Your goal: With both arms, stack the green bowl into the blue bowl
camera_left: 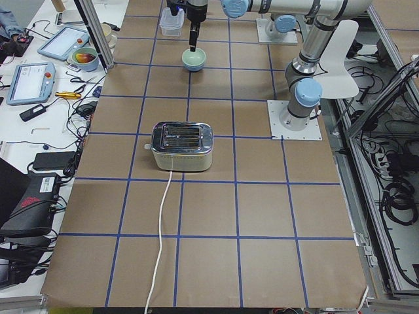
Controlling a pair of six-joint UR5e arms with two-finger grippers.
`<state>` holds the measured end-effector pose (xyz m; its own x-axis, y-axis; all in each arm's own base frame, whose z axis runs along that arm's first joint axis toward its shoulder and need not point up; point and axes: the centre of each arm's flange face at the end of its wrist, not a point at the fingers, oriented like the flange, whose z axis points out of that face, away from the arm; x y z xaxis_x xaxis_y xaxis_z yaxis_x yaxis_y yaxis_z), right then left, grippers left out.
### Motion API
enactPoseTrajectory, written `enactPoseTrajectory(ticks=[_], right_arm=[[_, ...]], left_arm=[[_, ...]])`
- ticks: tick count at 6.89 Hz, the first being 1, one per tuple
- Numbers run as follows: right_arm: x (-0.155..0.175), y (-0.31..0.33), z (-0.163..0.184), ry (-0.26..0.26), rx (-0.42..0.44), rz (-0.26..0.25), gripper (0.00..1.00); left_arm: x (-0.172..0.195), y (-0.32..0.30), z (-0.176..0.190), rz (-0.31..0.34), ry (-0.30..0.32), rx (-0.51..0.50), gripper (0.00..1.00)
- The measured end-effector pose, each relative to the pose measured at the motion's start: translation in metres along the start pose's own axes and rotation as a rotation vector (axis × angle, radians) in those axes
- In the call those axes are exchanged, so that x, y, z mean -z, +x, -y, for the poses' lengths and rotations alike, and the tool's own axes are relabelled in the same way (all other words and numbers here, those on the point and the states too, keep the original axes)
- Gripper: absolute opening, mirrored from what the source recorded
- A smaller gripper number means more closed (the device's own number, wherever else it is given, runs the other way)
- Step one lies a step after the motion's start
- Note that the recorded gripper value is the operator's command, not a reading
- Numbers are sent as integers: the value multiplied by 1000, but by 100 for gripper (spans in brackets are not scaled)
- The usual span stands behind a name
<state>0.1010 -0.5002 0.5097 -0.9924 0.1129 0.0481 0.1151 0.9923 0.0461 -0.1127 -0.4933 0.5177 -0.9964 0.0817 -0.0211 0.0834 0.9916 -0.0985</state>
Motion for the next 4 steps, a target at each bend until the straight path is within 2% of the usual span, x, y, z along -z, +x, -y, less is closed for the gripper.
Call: enactPoseTrajectory(ticks=[4], right_arm=[[0, -11, -2, 4, 25, 21, 100]], left_arm=[[7, -12, 2, -4, -7, 25, 100]])
